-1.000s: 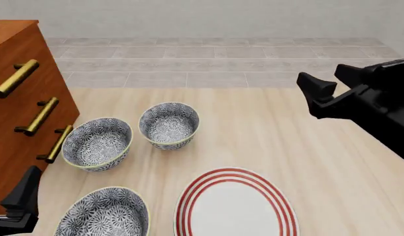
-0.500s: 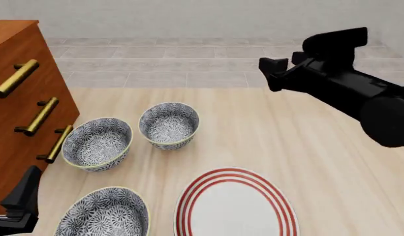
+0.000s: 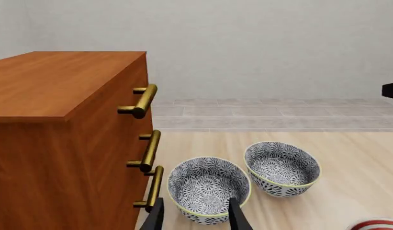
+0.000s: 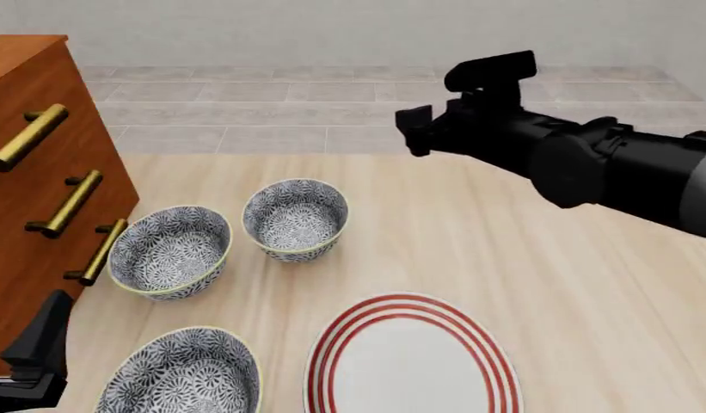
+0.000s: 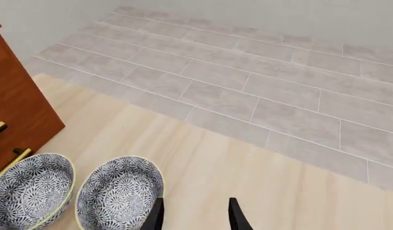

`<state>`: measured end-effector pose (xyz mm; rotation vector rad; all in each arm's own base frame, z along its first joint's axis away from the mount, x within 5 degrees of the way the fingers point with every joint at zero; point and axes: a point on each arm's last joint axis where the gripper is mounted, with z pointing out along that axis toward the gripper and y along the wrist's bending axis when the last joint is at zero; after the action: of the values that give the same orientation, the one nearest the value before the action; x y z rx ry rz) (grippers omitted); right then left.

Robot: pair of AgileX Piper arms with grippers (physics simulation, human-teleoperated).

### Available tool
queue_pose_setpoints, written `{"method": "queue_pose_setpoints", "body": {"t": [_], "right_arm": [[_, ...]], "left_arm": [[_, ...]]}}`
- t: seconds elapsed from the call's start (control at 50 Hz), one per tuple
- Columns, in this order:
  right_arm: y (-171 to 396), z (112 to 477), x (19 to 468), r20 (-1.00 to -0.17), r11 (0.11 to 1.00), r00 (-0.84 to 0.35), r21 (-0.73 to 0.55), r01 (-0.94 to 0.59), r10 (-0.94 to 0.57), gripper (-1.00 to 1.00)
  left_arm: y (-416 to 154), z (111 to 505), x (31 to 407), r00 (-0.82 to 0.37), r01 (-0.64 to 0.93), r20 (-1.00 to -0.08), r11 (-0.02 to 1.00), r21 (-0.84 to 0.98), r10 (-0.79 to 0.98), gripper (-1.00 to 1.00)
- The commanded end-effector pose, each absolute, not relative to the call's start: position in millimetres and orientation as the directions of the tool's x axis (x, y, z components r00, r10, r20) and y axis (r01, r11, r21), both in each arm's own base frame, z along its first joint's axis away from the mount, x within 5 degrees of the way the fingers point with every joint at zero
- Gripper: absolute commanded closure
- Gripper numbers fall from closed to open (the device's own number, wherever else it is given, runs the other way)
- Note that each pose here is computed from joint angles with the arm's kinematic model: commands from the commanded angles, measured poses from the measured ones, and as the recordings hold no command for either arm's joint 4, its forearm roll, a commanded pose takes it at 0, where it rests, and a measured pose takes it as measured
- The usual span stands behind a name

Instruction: Pick up the bowl and put it in the front on the plate.

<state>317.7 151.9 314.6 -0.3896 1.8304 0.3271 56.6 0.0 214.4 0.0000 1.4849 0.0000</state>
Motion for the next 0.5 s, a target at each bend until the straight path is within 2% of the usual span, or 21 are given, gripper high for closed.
{"method": "queue_pose_setpoints", "body": {"t": [0.02, 0.5], "right_arm": [[171.8, 301.2, 336.5, -0.947, 0.895, -0.298, 0.03, -0.445, -0.117, -1.0], [213.3, 275.0, 361.2, -0.933, 0.868, -0.331, 0.042, -0.494, -0.143, -1.0]], "left_arm": [[0.0, 214.4, 56.6, 0.086, 0.0, -0.996, 1.0, 0.0, 0.0, -1.0], [0.0, 214.4, 56.6, 0.086, 0.0, -0.996, 1.0, 0.0, 0.0, -1.0]]}}
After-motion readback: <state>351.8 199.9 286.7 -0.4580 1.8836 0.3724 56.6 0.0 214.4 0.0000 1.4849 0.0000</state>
